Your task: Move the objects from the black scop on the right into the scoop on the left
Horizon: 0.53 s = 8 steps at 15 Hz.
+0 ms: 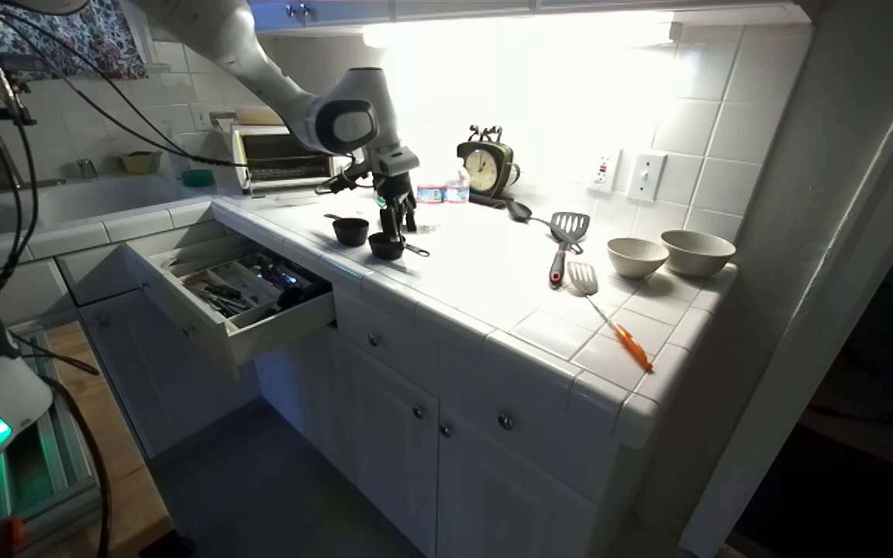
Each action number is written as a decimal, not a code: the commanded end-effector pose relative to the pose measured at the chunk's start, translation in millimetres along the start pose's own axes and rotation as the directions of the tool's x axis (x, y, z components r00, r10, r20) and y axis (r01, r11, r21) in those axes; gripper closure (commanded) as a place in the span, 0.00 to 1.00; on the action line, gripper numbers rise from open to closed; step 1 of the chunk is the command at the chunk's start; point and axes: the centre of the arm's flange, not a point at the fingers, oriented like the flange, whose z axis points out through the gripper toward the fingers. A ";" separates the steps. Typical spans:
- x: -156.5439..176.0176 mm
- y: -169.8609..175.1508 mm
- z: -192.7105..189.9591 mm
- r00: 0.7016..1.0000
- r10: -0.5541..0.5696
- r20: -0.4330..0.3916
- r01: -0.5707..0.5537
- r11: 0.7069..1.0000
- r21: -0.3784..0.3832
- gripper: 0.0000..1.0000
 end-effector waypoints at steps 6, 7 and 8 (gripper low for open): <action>1.1 -10.2 5.8 0.995 0.100 0.024 -0.099 0.994 -0.036 0.00; 1.3 -10.0 7.1 0.994 0.104 0.024 -0.103 0.994 -0.039 0.00; 1.3 -9.7 8.1 0.994 0.106 0.024 -0.105 0.994 -0.041 0.00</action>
